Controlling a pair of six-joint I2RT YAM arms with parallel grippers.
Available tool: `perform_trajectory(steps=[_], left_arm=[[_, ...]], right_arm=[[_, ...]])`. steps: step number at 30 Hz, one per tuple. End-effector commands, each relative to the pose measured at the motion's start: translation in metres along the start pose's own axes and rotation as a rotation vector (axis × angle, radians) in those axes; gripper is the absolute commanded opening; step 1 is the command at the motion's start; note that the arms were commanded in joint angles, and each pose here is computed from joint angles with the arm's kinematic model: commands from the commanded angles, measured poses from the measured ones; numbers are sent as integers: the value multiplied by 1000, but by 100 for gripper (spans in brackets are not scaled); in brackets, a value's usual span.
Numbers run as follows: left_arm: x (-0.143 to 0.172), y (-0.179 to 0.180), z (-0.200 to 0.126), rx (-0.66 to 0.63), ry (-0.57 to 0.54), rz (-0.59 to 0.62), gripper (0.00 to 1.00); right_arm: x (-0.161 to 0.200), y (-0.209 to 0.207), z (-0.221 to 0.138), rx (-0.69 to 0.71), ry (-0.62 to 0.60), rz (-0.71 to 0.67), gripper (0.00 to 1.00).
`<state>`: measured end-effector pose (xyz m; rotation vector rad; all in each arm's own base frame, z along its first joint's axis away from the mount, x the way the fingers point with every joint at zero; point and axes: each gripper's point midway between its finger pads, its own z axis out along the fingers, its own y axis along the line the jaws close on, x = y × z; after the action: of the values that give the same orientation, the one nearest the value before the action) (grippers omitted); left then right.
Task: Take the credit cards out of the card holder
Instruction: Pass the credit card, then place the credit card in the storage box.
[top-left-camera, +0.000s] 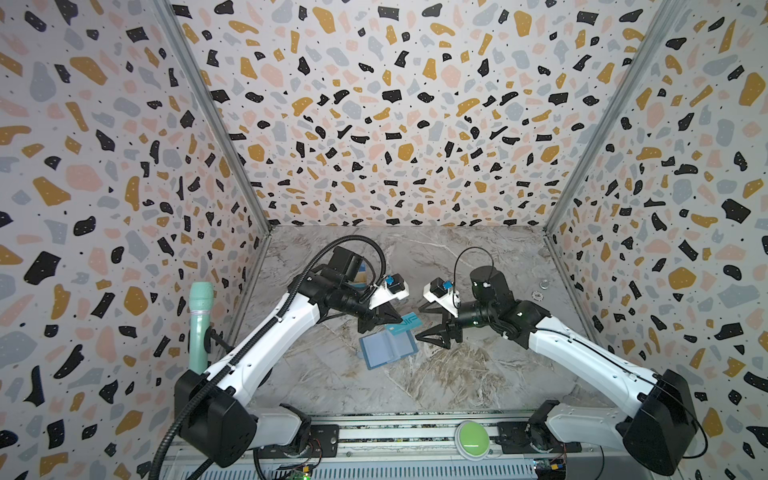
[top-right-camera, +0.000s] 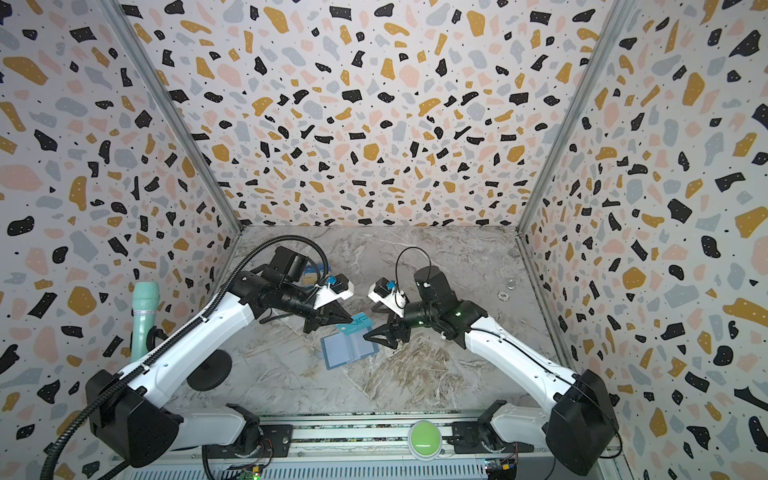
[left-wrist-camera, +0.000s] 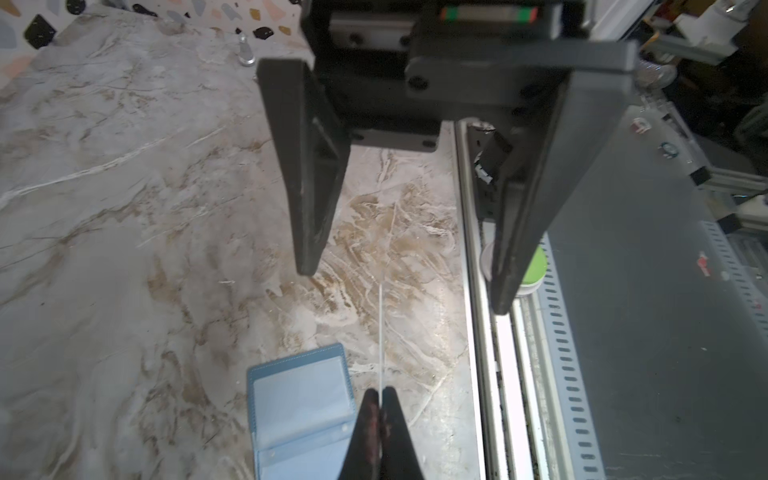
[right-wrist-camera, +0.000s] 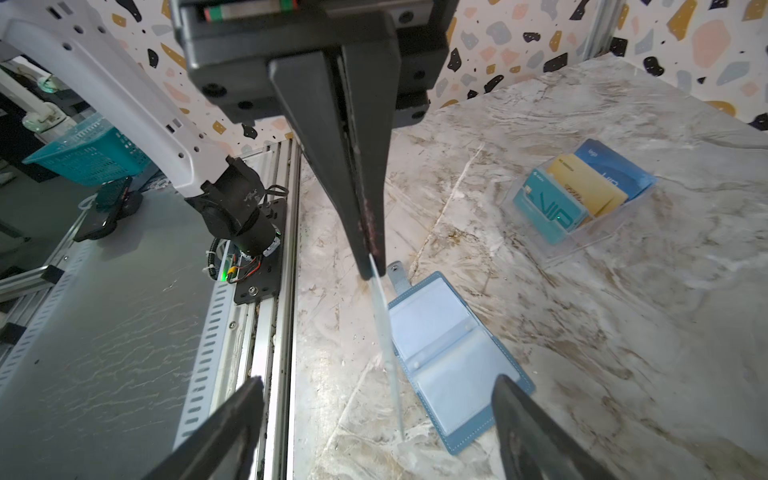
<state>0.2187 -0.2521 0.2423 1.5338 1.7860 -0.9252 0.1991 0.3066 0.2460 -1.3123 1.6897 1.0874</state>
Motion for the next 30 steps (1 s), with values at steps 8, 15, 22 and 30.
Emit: perform_trajectory(steps=[8,15,22,30], left_arm=[[32,61,-35,-395,270,159,0],[61,100,-47,-393,431,175,0],[101,157,-57,-366,595,125,0],[139,206,-58,-372,742,94,0]], right_arm=[[9,-72,-39,383,-61,136,91],[27,-91,-45,495,-42,190,91],[42,-100,-47,551,-30,229,91],[49,-101,-40,529,-9,258,90]])
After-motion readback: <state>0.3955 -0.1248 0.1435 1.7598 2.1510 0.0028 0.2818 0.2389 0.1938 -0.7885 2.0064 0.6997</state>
